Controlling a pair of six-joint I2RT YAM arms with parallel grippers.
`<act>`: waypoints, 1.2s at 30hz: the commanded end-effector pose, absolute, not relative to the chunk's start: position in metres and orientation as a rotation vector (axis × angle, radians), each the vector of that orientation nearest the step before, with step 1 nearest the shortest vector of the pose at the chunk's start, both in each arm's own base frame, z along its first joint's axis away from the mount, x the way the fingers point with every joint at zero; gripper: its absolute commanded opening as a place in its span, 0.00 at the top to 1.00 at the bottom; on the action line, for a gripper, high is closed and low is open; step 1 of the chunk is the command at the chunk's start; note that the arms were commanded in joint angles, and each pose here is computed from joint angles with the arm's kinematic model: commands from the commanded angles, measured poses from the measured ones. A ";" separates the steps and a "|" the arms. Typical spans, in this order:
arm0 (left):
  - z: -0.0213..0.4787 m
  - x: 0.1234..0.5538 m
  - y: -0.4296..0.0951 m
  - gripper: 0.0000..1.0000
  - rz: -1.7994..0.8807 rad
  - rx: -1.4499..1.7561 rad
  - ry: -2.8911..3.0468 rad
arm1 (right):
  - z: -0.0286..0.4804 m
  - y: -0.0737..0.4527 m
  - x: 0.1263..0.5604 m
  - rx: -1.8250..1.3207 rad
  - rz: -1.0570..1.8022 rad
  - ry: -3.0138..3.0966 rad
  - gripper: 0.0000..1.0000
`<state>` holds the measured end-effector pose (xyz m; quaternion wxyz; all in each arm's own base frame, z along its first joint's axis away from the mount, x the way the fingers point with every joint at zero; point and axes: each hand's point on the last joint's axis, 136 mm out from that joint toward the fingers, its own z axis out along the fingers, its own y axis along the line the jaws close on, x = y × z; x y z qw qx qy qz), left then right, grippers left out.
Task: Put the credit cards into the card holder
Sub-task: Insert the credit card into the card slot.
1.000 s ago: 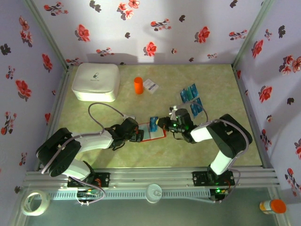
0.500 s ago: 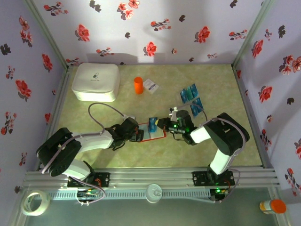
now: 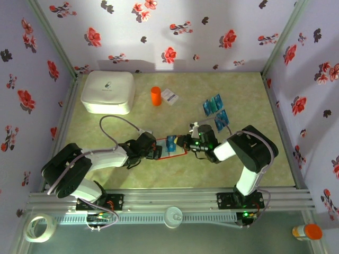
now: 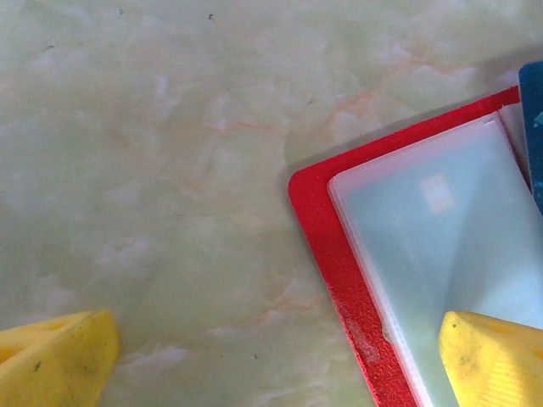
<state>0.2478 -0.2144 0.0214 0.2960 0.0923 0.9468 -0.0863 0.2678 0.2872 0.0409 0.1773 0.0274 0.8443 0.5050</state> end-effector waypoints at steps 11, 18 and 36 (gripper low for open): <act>-0.011 0.227 -0.187 0.01 -0.083 0.246 2.648 | 0.022 0.280 0.248 -0.055 1.332 2.575 1.00; -0.011 0.228 -0.188 0.01 -0.086 0.246 2.645 | 0.017 0.278 0.248 -0.070 1.322 2.629 1.00; -0.015 0.228 -0.190 0.01 -0.089 0.250 2.650 | 0.011 0.280 0.247 -0.162 1.308 2.755 1.00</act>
